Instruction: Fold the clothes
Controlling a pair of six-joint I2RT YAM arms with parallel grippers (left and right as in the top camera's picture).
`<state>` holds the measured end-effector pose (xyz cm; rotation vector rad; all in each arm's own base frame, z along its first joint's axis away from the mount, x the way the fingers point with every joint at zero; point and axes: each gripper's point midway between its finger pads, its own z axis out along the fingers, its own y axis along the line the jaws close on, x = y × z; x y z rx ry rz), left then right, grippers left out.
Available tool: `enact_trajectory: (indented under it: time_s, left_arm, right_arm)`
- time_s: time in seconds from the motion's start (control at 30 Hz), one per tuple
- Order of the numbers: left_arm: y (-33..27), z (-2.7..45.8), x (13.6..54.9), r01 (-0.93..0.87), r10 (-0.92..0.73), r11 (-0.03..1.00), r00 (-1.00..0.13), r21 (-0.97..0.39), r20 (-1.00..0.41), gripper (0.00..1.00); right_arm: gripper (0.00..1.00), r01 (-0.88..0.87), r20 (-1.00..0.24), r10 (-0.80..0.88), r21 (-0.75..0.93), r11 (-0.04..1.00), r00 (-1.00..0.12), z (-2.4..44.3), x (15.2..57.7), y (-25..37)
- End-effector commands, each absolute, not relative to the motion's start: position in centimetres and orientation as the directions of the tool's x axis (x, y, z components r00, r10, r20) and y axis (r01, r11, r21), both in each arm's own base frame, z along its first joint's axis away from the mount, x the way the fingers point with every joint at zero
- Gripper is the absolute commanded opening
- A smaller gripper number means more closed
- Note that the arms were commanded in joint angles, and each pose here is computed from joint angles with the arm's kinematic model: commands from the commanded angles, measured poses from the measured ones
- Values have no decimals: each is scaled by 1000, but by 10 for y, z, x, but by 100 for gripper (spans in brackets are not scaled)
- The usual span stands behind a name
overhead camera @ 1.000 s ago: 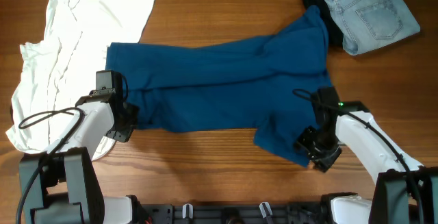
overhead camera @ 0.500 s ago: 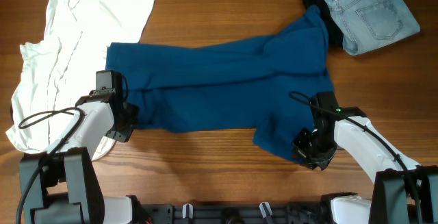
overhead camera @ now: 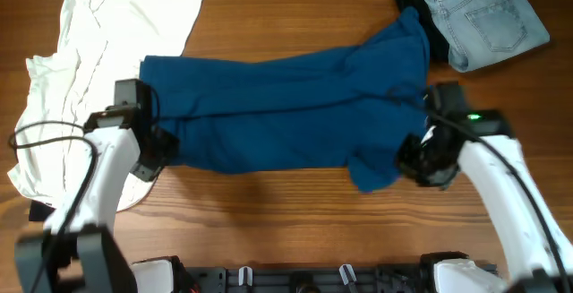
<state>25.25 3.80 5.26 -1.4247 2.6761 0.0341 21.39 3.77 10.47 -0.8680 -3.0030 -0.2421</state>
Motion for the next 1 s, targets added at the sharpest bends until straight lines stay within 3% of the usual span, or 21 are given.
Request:
enact_trajectory:
  time_s: [0.0,0.43,0.7,0.97]
  left_arm:
    - [41,92,253,-753,-752,653,-632,-83,-189,4]
    - [34,170,212,-687,-703,705,-642,-178,-306,4]
    - [34,160,214,-695,-705,704,-657,-146,-268,4]
    - [39,115,251,-709,-708,702,-683,-72,-181,4]
  right_arm:
    - [4,472,-131,498,191,861,-857,165,226,16]
    - [4,500,-328,538,198,843,-777,268,197,-43]
    - [4,439,-239,473,183,879,-848,240,234,-48]
    - [4,316,-87,341,220,923,-936,163,309,-41]
